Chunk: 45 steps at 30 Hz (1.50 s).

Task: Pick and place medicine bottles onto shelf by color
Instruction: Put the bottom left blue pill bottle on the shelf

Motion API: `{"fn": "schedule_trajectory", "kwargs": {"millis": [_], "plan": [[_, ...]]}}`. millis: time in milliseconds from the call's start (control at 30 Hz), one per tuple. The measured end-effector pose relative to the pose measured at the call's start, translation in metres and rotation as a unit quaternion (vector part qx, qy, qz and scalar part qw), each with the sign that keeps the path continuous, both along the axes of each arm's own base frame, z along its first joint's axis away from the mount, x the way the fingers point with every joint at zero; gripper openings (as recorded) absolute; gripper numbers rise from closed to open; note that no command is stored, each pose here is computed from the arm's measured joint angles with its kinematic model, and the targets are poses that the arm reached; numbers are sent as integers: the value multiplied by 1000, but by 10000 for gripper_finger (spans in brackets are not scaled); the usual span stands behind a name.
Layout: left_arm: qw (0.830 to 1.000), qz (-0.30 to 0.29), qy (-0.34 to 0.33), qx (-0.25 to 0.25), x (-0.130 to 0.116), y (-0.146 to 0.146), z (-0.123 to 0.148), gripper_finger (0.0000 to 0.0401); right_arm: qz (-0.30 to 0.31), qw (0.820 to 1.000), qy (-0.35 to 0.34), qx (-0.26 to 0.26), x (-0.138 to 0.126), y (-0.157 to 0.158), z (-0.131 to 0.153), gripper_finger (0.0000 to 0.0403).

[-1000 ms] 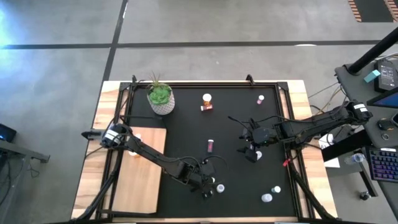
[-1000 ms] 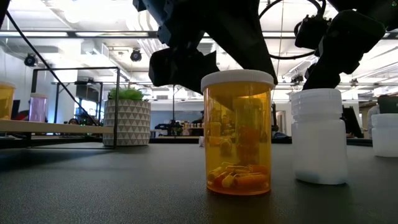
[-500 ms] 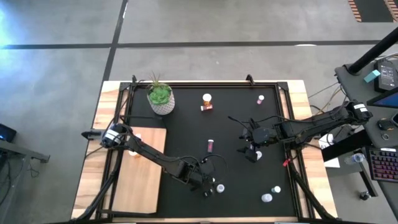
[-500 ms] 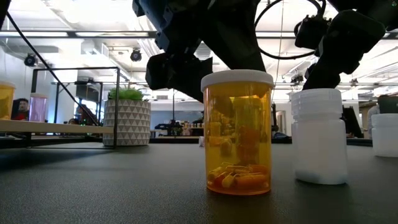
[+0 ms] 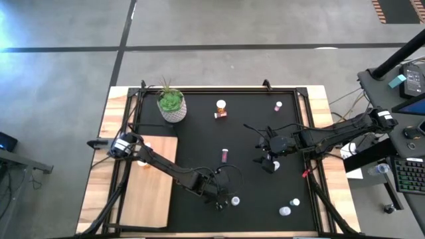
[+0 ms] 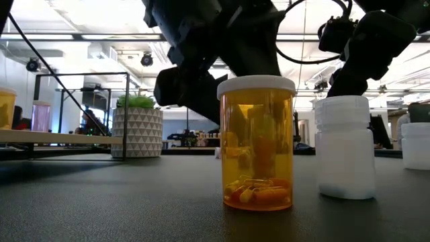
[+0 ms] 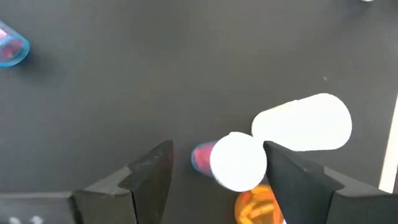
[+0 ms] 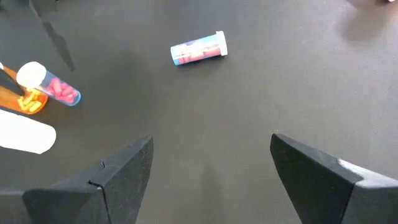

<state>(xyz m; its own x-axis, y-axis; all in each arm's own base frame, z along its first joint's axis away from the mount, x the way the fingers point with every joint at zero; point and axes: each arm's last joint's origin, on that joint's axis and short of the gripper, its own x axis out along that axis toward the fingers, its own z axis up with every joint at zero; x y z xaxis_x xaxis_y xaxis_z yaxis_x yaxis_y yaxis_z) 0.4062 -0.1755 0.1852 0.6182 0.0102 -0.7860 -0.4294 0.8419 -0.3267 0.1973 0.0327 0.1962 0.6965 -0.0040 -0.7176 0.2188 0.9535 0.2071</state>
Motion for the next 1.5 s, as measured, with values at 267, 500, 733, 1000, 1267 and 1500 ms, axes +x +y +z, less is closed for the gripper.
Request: {"fn": "schedule_trajectory", "kwargs": {"millis": [267,500,733,1000,1267,1500], "plan": [[1000,2,-1,0,1,1,0,184,0,1000,0,0,0,0,0,315],[1000,3,-1,0,1,2,0,122,0,1000,0,0,0,0,0,315],[1000,4,-6,-2,2,4,5,91,0,1000,0,0,0,0,0,315],[1000,15,-3,5,-11,20,39,95,0,1000,0,0,0,0,0,315],[997,16,49,54,-58,39,86,100,0,1000,0,0,0,0,0,315],[995,11,80,56,-122,38,98,101,0,1000,-2,0,0,0,0,315]]}}
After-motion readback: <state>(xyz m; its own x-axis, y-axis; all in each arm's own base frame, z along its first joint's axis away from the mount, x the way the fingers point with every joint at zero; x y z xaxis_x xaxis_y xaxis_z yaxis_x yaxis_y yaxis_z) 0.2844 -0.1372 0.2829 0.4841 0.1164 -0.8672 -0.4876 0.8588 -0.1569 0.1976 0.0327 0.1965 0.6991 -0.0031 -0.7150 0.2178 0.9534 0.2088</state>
